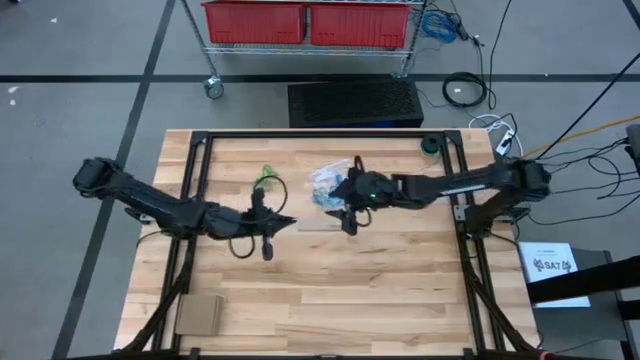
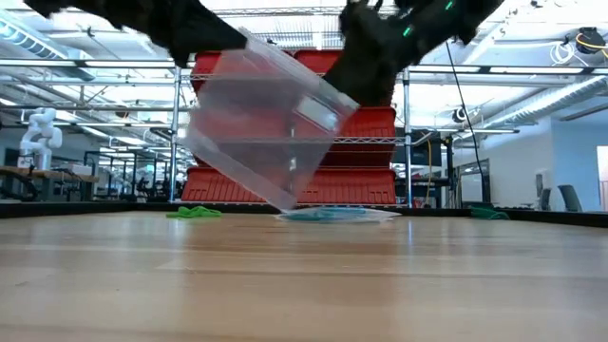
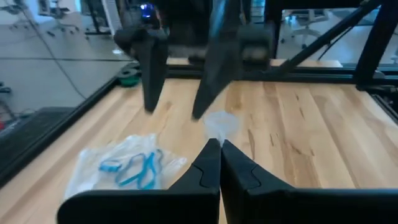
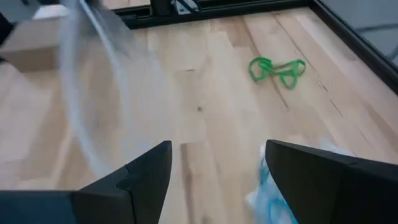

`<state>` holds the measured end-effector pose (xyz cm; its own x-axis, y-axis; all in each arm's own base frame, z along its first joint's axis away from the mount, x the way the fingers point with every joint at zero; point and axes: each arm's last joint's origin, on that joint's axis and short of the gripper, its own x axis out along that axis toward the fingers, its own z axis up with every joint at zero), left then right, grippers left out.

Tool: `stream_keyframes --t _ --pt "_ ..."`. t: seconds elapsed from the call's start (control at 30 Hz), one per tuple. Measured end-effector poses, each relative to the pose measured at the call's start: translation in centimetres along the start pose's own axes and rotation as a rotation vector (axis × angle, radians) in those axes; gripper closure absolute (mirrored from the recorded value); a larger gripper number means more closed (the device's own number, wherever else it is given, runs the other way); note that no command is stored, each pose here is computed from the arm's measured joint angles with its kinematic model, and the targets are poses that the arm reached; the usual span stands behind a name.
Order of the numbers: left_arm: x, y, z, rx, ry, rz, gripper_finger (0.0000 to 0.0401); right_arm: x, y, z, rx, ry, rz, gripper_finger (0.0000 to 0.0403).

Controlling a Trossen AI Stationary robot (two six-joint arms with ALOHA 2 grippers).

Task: Sort rubber bands
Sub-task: Put the green rubber band into the open transparent zip lock bag

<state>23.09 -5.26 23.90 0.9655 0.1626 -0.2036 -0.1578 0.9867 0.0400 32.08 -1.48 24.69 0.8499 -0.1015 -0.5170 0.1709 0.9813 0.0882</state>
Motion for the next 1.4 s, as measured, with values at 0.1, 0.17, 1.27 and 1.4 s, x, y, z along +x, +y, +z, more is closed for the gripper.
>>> stream_keyframes --t 0.1,0.17,1.27,1.4 --pt "-1.8 -0.6 0.4 0.007 0.003 0.032 0.0401 2.8 -0.8 -0.8 -0.046 -0.014 0.012 0.0151" --pt "-3.0 -1.0 0.6 0.015 0.001 0.048 0.0401 4.4 -1.2 -1.3 -0.061 -0.030 0.018 0.0151" --pt "-12.9 -3.8 0.3 0.061 0.015 -0.215 0.0401 26.8 -8.1 1.0 0.078 0.062 -0.110 0.0213" --pt "-12.9 -3.9 0.3 0.065 0.013 -0.209 0.0401 27.7 -8.2 0.9 0.079 0.073 -0.147 0.0265"
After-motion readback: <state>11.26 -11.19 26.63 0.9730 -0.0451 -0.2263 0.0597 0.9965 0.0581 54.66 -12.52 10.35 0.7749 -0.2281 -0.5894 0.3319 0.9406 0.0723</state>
